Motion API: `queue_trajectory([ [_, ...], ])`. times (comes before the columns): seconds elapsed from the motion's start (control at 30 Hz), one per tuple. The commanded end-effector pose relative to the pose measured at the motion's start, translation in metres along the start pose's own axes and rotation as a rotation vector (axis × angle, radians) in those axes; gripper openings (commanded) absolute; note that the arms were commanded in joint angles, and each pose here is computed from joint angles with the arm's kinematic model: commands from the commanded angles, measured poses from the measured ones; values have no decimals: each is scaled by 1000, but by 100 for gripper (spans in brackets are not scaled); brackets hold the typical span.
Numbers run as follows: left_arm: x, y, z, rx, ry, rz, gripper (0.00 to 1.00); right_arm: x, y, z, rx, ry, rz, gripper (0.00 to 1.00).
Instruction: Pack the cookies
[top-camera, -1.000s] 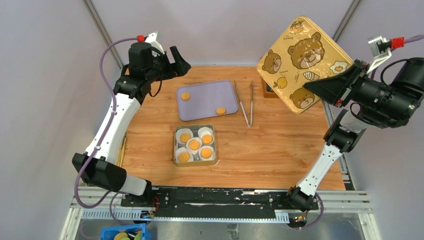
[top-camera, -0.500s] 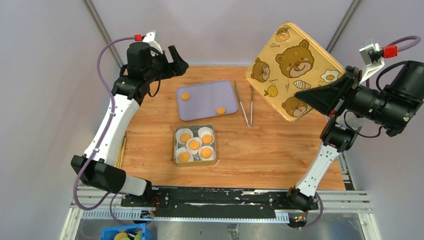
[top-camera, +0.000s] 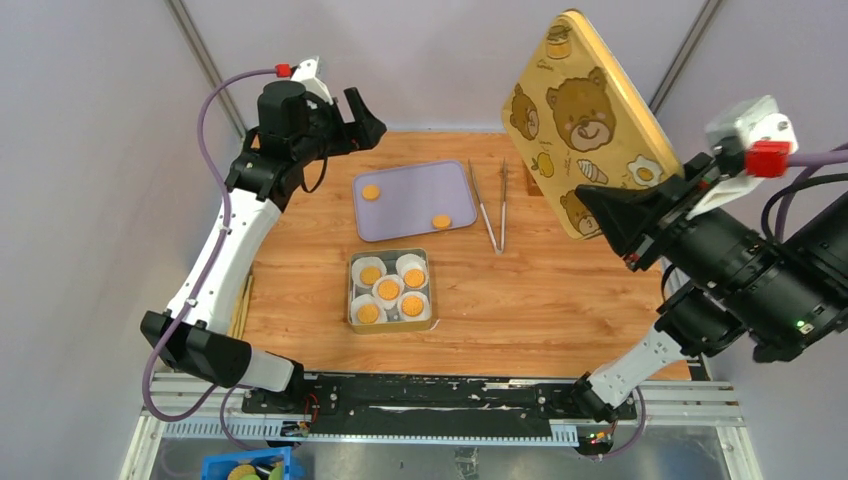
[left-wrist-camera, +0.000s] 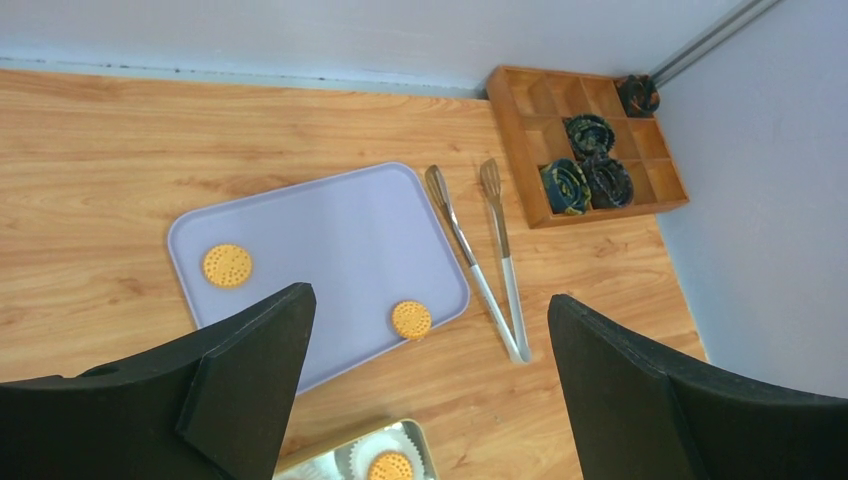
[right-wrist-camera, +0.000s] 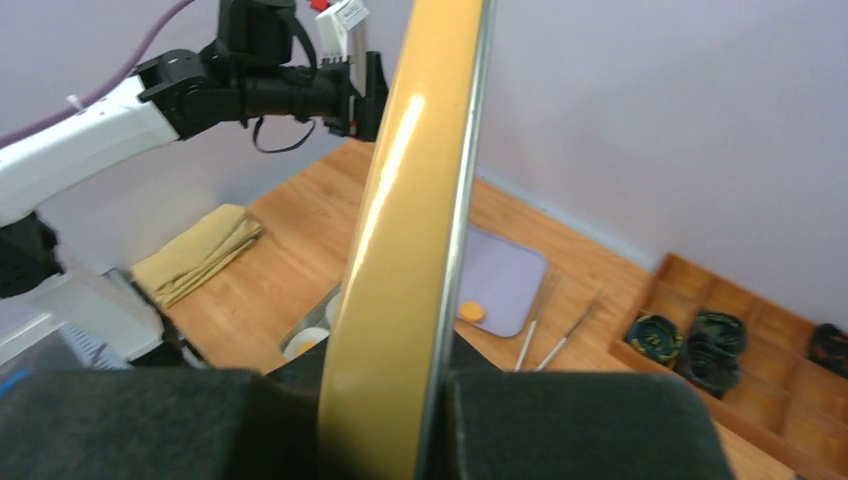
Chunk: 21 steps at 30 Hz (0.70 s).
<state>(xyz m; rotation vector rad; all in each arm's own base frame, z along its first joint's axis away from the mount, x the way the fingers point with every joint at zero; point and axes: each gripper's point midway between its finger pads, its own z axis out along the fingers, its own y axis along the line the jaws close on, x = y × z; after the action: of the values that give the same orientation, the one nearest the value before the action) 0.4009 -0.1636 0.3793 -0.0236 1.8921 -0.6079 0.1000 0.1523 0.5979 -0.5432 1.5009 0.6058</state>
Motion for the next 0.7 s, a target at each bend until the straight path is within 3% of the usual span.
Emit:
queue_trajectory([
  [0.0, -15, -12, -3, 26, -36, 12, 93, -26, -12, 4, 133, 30, -124, 3],
  [0.1, -18, -13, -6, 23, -42, 23, 93, -55, 7, 10, 144, -5, -181, 3],
  [0.23, -23, -11, -12, 9, -62, 38, 93, -69, -2, 11, 135, -67, -114, 5],
  [0.43, -28, -16, -14, 23, -66, 40, 94, -51, -3, 9, 78, -82, -16, 5],
  [0.57, -29, -17, -13, 31, -72, 31, 94, -36, -1, 2, -50, -82, 120, 5],
  [0.67, -27, -20, -11, 49, -64, 18, 94, -33, 10, 2, -36, -54, 65, 5],
])
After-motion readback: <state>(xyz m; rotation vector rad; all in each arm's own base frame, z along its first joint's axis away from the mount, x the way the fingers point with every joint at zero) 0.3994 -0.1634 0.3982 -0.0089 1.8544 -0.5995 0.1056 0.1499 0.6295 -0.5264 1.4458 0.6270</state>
